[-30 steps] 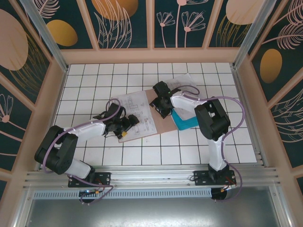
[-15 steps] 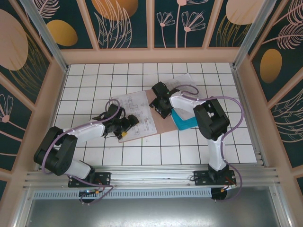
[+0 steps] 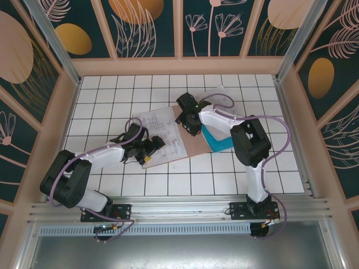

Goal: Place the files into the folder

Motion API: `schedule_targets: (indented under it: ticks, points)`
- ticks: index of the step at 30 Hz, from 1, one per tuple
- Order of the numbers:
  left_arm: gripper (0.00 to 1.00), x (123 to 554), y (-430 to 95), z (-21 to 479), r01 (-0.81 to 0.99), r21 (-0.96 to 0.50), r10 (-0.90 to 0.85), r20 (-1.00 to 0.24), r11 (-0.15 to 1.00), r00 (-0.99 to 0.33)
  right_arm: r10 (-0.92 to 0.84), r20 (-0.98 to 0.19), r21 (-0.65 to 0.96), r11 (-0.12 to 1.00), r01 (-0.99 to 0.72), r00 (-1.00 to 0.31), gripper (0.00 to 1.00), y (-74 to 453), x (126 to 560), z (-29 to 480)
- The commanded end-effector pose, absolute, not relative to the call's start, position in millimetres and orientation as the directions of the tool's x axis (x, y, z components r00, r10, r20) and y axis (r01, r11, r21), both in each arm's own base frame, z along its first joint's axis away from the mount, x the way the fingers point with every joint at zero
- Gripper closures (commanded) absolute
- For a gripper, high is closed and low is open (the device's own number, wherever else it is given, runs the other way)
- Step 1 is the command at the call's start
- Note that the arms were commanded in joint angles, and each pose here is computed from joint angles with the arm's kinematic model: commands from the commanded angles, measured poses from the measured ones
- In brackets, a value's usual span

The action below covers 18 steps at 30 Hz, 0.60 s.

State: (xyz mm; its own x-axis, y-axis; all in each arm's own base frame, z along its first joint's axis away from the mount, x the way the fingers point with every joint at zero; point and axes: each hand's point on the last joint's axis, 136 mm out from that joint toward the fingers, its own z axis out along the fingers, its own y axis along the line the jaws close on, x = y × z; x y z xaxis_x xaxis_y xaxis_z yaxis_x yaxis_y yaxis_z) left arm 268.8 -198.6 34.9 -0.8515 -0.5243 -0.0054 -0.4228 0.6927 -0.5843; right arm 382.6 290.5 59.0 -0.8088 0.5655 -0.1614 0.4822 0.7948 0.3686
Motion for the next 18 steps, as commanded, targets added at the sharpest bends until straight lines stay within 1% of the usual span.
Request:
schedule_targets:
  ticks: [1, 6, 10, 13, 16, 18]
  points:
    - [0.09, 240.2, -175.8, 7.1, -0.503, -0.451, -0.547, 0.041, 0.737, -0.836, 0.584, -0.268, 0.342, 0.801, 0.491, -0.766, 0.32, 269.8, 392.5, 85.1]
    - [0.09, 242.3, -177.6, 8.2, -0.5, -0.458, -0.544, 0.041, 0.735, -0.838, 0.617, -0.265, 0.452, 0.758, 0.469, -0.741, 0.31, 277.0, 395.2, 125.9]
    - [0.08, 243.6, -178.6, 8.6, -0.497, -0.459, -0.541, 0.04, 0.737, -0.84, 0.653, -0.252, 0.517, 0.715, 0.471, -0.714, 0.28, 265.2, 385.3, 140.3]
    - [0.08, 244.8, -179.2, 9.2, -0.493, -0.461, -0.538, 0.038, 0.738, -0.842, 0.665, -0.192, 0.578, 0.671, 0.465, -0.722, 0.24, 261.1, 371.9, 131.3]
    - [0.08, 245.4, -178.6, 9.8, -0.489, -0.456, -0.536, 0.032, 0.743, -0.844, 0.654, -0.1, 0.61, 0.636, 0.473, -0.75, 0.23, 269.7, 354.2, 110.9]
    - [0.08, 246.2, -178.3, 10.6, -0.486, -0.453, -0.533, 0.028, 0.747, -0.846, 0.642, -0.062, 0.616, 0.627, 0.476, -0.765, 0.23, 276.0, 346.4, 101.0]
